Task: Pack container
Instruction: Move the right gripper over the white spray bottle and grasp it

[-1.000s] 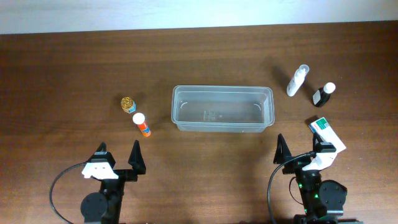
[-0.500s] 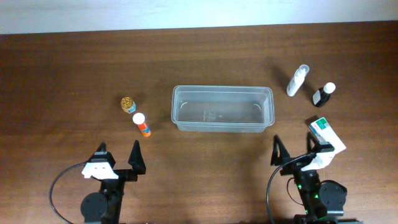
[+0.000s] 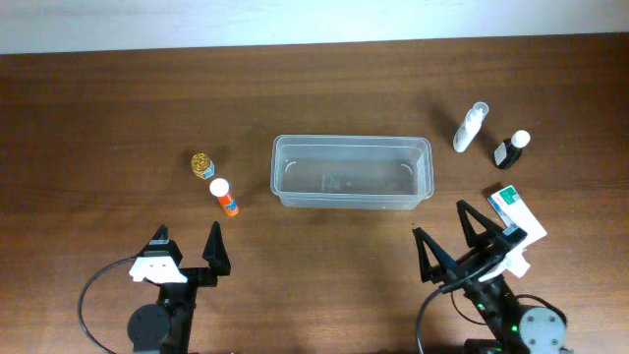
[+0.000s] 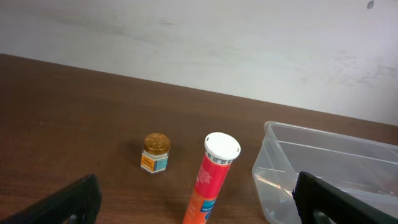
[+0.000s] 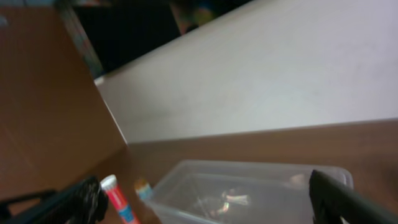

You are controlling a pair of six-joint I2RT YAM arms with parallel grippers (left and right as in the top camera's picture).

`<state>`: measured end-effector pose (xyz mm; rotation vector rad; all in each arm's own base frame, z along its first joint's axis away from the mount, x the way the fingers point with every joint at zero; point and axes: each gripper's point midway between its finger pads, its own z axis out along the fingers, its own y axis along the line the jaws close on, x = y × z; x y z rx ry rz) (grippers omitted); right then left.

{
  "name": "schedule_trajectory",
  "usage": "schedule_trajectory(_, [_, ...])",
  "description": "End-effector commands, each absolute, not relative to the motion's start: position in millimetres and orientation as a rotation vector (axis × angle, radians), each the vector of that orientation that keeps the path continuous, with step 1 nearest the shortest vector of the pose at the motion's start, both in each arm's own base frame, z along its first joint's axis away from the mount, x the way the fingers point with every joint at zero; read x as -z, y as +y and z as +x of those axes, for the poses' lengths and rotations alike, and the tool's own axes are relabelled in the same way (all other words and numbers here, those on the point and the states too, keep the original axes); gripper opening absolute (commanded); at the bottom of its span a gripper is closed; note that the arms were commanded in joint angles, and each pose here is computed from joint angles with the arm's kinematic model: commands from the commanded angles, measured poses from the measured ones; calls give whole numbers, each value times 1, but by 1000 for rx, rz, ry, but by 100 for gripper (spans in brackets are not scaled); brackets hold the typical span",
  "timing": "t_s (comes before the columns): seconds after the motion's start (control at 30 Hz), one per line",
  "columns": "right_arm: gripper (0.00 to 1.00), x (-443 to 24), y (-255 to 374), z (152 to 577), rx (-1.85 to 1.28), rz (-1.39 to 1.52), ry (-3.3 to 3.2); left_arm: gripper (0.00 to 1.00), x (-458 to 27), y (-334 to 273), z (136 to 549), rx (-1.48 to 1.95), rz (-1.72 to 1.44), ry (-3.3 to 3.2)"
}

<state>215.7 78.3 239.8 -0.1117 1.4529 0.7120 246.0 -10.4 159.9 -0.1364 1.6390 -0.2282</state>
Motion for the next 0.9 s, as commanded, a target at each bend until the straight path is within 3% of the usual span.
schedule_trajectory(0.0, [98,-284,76,205,-621,-163,1426,99,-159,-11,246,222,-119,1639])
schedule_trajectory(0.4, [98,-317,-17,241,-36,206,1979,99,-159,-11,246,222,-119,1639])
schedule_trajectory(0.7, [98,-280,-11,274,-72,232,2455,99,-159,-11,246,222,-119,1639])
schedule_trajectory(0.87, [98,-242,-31,295,59,289,2586,99,-159,-11,246,222,-119,1639])
